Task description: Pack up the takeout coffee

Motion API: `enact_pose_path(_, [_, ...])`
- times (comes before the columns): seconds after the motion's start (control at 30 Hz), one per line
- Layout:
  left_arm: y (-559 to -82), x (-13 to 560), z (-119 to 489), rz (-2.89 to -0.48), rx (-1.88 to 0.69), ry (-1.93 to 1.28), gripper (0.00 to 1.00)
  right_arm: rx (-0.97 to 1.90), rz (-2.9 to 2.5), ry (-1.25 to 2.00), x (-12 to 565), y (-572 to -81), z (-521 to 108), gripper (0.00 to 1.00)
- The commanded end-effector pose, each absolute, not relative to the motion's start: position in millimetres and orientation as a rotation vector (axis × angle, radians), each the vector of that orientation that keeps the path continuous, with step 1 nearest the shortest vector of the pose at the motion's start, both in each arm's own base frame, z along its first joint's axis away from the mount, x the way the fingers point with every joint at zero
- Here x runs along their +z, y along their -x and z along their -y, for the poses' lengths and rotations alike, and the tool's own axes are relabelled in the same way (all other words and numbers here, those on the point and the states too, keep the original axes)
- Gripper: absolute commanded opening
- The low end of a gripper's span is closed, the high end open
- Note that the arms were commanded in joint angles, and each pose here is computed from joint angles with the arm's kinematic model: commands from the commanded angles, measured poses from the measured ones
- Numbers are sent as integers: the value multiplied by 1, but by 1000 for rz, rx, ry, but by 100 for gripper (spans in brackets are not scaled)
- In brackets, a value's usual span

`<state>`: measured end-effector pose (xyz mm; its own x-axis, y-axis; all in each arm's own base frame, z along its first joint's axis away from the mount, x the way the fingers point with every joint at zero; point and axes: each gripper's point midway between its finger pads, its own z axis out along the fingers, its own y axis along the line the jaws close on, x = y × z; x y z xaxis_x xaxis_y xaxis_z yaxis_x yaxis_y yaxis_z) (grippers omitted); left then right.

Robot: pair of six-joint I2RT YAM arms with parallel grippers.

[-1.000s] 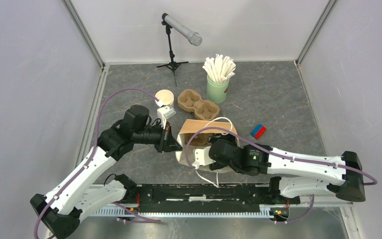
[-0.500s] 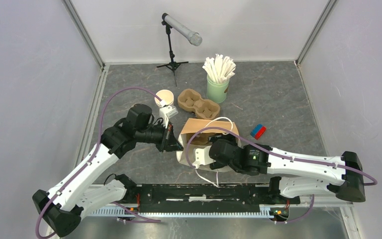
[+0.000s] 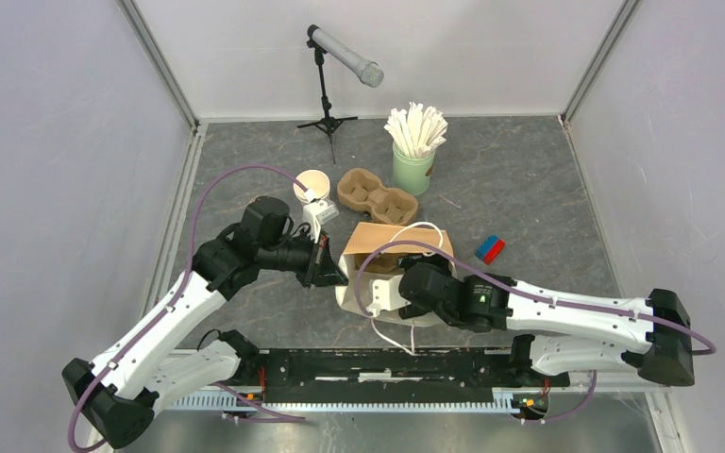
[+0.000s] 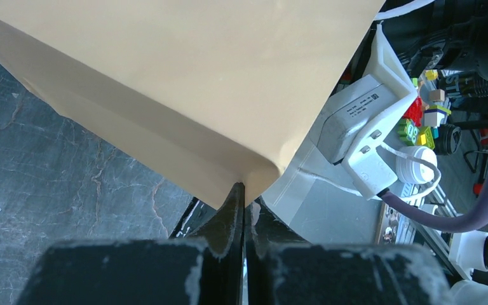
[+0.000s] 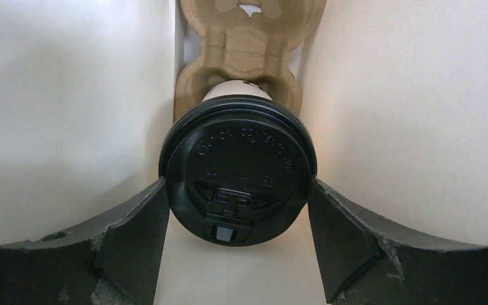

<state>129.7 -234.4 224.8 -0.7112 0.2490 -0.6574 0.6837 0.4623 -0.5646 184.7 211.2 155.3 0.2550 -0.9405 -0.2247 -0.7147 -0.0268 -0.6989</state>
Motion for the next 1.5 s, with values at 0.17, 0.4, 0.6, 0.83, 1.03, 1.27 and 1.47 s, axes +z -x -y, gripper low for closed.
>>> enact_pose_path(0.17, [-133, 242, 238, -2141, -1180, -827, 2, -430, -1542, 1788, 144, -194, -198, 44])
enact_pose_path(0.4, [-133, 244, 239, -2132, -1191, -821, 2, -434, -1559, 1788, 138, -197, -195, 44])
enact_pose_path(0.6, [-133, 244, 239, -2133, -1196, -819, 2, -437, -1571, 1787, 133, -198, -191, 46])
enact_pose_path(0.83, [-131, 244, 241, -2131, -1214, -813, 2, -445, -1584, 1788, 126, -199, -186, 46])
enact_pose_path(1.03, [-130, 244, 240, -2133, -1217, -806, 2, -451, -1593, 1789, 122, -200, -183, 46])
enact_pose_path(1.27, [-130, 243, 239, -2135, -1215, -802, 2, -450, -1601, 1778, 124, -201, -182, 47])
enact_pose_path(1.47, [-132, 242, 238, -2142, -1198, -784, 2, -425, -1596, 1730, 145, -203, -188, 61])
